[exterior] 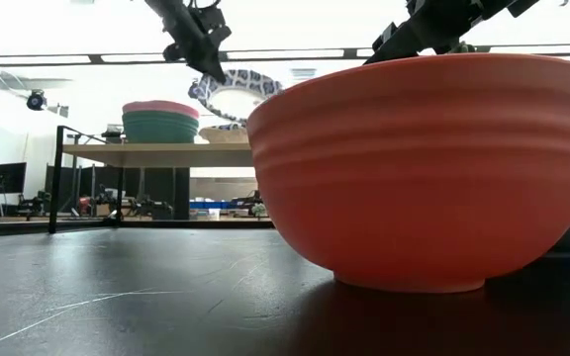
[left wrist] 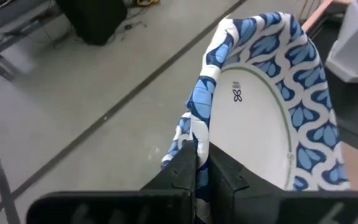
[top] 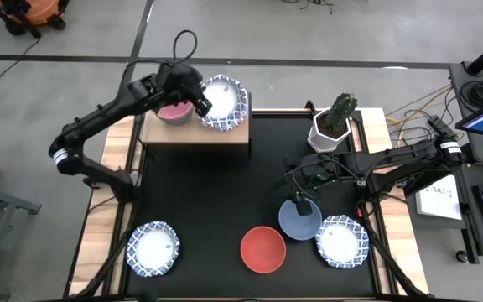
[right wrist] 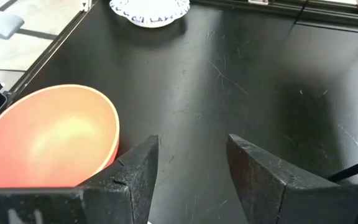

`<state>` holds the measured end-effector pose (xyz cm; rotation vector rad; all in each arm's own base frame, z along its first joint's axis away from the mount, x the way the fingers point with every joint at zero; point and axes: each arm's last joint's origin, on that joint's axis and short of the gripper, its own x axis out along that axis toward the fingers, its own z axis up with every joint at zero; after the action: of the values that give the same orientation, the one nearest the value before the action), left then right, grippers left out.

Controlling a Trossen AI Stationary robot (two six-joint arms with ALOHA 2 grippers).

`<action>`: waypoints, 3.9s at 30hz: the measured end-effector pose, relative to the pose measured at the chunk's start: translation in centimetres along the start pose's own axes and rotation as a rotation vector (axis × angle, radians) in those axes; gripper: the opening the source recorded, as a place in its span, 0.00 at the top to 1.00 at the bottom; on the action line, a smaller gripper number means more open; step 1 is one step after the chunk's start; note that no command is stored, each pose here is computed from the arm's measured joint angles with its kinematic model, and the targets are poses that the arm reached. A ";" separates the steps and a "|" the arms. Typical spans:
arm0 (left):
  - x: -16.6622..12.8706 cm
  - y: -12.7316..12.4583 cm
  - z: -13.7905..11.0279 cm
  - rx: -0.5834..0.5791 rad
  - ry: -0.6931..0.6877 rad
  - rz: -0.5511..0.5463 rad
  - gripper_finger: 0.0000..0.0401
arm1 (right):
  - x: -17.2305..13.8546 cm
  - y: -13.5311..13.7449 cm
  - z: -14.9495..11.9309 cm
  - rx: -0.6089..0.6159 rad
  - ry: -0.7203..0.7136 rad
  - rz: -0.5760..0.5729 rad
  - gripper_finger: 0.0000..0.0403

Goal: Place and stack bowls onto a shelf
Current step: Stack the white patterned plate on top of the white patterned plate on the shelf, then stack the orange bowl on top of the pink bowl on the shelf

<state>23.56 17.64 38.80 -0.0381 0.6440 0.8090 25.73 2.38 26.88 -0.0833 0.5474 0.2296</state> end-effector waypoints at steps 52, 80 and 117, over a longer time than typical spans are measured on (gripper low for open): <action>-2.0 -11.3 -4.4 0.468 0.262 -0.501 0.77 | 0.2 0.0 -0.5 0.037 0.003 0.000 0.56; 3.7 -10.5 -5.9 0.461 0.403 -0.150 0.90 | 0.2 0.0 -0.4 0.028 -0.003 -0.001 0.56; -7.4 -26.2 -9.3 0.189 0.258 -0.884 0.90 | 0.2 0.0 -0.3 0.014 -0.011 -0.001 0.56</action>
<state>32.81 -8.10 29.97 -0.2405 0.8475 -0.1149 25.73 2.39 26.51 -0.0687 0.5375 0.2251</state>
